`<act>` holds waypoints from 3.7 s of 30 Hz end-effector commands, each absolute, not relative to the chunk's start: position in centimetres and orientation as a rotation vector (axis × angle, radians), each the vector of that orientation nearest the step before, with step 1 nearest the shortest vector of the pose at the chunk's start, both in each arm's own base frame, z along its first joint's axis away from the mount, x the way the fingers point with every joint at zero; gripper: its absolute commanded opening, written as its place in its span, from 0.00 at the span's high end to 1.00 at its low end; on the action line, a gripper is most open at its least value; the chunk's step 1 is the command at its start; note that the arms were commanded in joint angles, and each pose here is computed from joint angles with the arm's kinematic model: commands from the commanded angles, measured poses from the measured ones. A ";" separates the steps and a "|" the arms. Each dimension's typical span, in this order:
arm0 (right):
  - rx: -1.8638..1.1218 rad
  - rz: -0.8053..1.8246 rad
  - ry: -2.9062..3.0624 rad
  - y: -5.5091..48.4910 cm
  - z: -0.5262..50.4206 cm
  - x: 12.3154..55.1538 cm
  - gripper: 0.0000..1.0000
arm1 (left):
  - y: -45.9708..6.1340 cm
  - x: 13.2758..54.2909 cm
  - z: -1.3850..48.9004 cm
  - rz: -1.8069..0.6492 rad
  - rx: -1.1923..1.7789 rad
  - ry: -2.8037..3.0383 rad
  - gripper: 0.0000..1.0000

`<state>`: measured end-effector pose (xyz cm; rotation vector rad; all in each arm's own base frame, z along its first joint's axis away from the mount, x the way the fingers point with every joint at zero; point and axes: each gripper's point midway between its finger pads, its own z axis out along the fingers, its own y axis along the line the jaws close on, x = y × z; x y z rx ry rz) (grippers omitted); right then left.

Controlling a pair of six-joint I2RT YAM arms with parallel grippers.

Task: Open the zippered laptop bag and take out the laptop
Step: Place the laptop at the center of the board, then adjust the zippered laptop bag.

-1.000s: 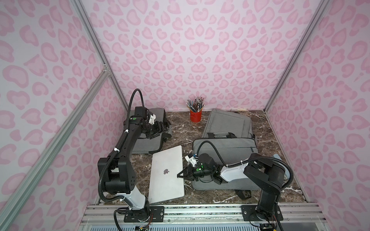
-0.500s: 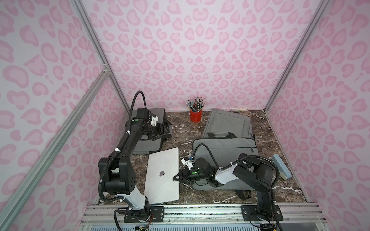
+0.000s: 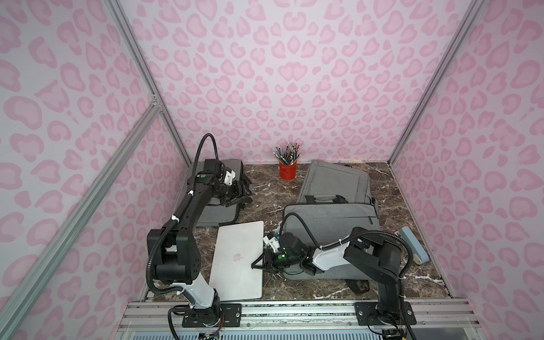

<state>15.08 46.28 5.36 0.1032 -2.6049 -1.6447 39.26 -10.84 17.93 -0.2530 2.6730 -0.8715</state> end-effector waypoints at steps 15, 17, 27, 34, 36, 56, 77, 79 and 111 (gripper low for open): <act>0.245 -1.144 -2.987 43.2 2.6 17.1 0.54 | -12.5 39.2 18.0 -0.912 -0.195 2.673 0.32; 0.258 -1.099 -3.016 42.6 2.7 17.2 0.54 | -12.7 39.0 18.0 -0.915 -0.186 2.676 0.32; 0.376 -1.078 -3.124 39.4 7.5 18.9 0.50 | -14.6 38.1 17.4 -0.933 -0.111 2.705 0.32; 0.355 -1.012 -3.371 32.9 11.9 23.4 0.48 | -17.0 36.3 16.6 -0.976 -0.004 2.687 0.32; 0.320 -0.992 -3.430 30.7 13.0 24.7 0.47 | -18.2 35.5 16.5 -0.977 0.058 2.666 0.32; -0.459 -0.412 -3.949 4.5 18.7 33.7 0.24 | -27.5 31.5 12.3 -1.180 0.257 2.561 0.35; -0.521 -0.358 -3.783 -3.5 11.1 35.6 0.30 | -29.6 30.5 8.6 -1.201 0.333 2.630 0.46; -0.480 -0.430 -3.770 -2.9 10.7 35.9 0.31 | -29.7 30.6 8.8 -1.208 0.332 2.626 0.47; -0.309 -0.845 -3.688 1.4 12.7 34.2 1.00 | -29.8 30.4 15.3 -1.197 0.445 2.610 0.94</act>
